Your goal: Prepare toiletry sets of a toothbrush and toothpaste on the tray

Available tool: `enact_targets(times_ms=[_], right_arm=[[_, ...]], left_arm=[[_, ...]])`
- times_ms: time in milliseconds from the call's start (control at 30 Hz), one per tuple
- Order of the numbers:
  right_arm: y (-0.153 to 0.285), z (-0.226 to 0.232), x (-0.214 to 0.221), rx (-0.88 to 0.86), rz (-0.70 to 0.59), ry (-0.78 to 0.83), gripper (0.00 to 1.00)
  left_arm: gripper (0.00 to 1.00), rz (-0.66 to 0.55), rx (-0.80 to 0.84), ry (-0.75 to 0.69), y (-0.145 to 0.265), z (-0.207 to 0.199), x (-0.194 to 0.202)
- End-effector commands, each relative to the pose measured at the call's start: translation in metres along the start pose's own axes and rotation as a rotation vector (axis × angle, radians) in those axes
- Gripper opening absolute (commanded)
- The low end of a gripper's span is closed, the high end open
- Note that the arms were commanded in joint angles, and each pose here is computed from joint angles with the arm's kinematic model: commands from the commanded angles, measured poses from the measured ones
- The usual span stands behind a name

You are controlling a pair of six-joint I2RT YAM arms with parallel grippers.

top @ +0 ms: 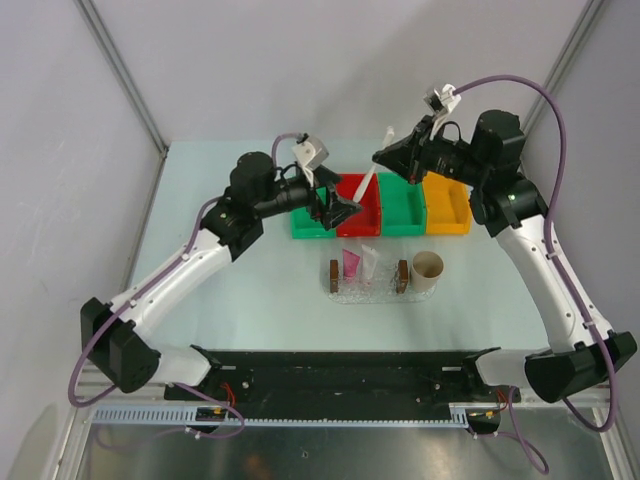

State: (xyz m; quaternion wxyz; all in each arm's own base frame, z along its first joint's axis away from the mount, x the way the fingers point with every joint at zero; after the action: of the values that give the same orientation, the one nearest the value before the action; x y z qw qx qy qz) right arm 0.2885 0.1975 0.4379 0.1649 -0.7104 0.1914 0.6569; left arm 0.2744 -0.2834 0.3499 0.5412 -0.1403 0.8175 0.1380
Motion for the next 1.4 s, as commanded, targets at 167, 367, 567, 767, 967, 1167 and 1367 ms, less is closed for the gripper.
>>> enact_targets(times_ms=[167,367,567,767,967,1167,1367], right_arm=[[0.035,-0.008,0.036,0.192,0.154,0.126,0.00],[0.051,-0.005,0.060,0.245,0.209,0.144,0.00],[0.058,-0.006,0.088,0.293,0.261,0.150,0.00],[0.057,-0.004,0.120,0.290,0.294,0.128,0.00],[0.054,0.007,0.141,0.224,0.288,0.133,0.00],[0.051,0.019,0.154,0.183,0.288,0.160,0.00],[0.052,0.026,0.166,0.169,0.291,0.169,0.00]], left_arm=[[0.98,-0.100,-0.239,-0.139,0.062,0.037,-0.025],[0.98,-0.126,-0.343,-0.136,0.090,0.058,-0.027],[0.98,-0.123,-0.401,-0.137,0.101,0.073,-0.024],[0.98,-0.108,-0.436,-0.119,0.104,0.087,-0.019],[0.98,-0.084,-0.481,-0.118,0.104,0.104,-0.011],[0.98,-0.073,-0.529,-0.118,0.106,0.118,-0.010],[0.97,-0.072,-0.538,-0.121,0.107,0.121,-0.010]])
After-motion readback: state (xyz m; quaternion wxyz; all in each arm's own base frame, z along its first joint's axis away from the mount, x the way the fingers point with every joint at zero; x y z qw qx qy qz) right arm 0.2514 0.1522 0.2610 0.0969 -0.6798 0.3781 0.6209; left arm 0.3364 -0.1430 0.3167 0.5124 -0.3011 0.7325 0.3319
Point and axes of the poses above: each gripper's point midway between its finger pads, its own y axis back along the fingers, its own z axis along the line the jaws close on, x = y × z, the point moved 5 cm from there along y, back along the fingers, and after that the axes turned 15 degrees about y, right-handed, at the moved point
